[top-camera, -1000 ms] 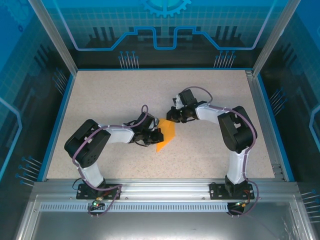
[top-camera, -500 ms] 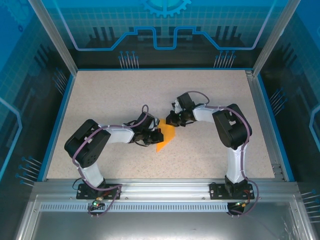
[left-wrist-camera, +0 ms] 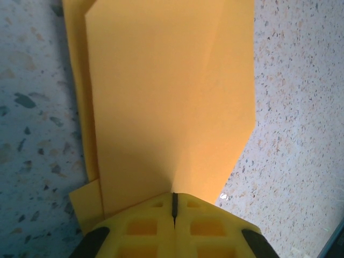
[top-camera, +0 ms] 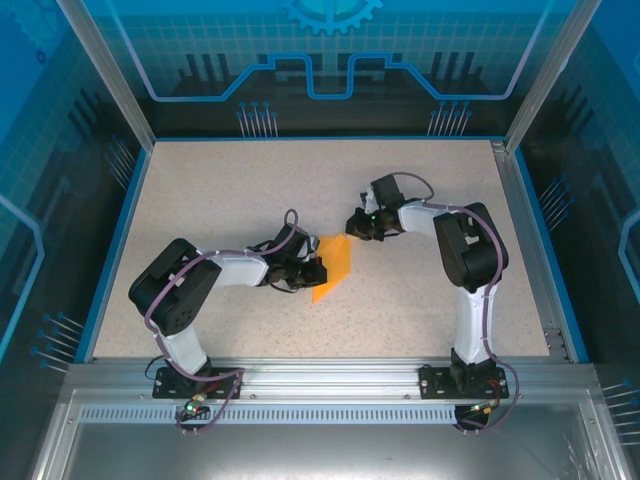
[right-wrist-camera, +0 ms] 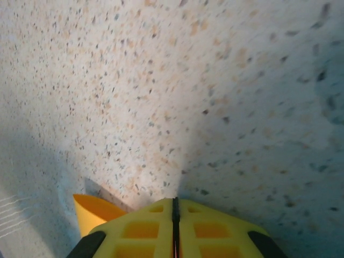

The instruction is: Fold a paper plane with a square sheet of paper (pick it up from the middle)

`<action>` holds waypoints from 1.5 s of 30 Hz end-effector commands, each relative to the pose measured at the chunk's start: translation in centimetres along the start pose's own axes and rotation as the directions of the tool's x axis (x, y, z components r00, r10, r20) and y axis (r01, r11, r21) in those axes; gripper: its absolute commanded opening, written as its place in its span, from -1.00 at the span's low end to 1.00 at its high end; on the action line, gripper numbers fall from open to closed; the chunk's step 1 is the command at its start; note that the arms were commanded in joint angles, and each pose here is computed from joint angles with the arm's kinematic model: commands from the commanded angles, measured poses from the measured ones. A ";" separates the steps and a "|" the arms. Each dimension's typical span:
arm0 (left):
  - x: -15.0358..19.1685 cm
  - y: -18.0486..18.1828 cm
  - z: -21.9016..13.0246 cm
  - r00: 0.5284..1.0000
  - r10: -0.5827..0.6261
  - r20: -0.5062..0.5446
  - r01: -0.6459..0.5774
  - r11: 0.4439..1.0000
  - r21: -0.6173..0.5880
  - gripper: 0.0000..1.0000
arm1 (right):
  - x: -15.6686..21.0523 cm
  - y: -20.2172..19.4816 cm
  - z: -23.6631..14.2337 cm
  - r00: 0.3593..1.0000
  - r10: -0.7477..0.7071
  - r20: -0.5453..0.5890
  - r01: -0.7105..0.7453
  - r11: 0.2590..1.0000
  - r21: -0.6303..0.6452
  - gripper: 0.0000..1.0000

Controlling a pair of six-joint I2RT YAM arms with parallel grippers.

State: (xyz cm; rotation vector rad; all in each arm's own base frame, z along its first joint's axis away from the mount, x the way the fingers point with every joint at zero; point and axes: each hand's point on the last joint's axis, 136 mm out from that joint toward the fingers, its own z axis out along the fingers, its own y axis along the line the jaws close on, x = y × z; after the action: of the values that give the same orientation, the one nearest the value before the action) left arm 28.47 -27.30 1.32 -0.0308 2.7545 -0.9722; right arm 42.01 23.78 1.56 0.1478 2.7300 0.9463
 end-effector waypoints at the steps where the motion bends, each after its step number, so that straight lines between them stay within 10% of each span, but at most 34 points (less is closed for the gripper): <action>1: 4.4 4.5 0.2 0.989 -0.063 -0.133 0.044 0.988 -0.145 -1.00 | -1.1 0.5 -1.9 0.998 -0.038 0.047 0.037 0.999 0.030 -0.77; 13: 4.0 4.0 0.3 0.990 -0.058 -0.129 0.040 0.990 -0.135 -1.00 | 4.1 4.6 -0.9 0.997 -0.076 -0.025 0.074 0.994 -0.083 -0.79; 24: 3.7 3.6 0.2 0.991 -0.059 -0.122 0.044 0.991 -0.124 -1.00 | 5.0 -0.3 1.7 0.997 -0.013 -0.071 0.016 0.999 0.037 -0.80; 33: 3.1 2.4 0.0 0.992 -0.054 -0.115 0.044 0.995 -0.088 -1.00 | 1.0 1.7 -3.3 0.997 -0.068 0.030 0.067 0.998 0.010 -0.70; 45: 1.8 1.1 -0.8 0.996 -0.049 -0.074 0.044 0.997 -0.070 -0.98 | 5.2 2.1 -7.7 0.986 -0.060 0.154 0.058 0.998 0.013 -0.51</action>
State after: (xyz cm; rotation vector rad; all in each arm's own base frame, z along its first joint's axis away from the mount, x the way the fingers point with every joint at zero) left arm 28.01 -27.13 1.52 -0.0436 2.8027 -0.9552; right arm 35.93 21.72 8.24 0.1052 2.5829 0.8868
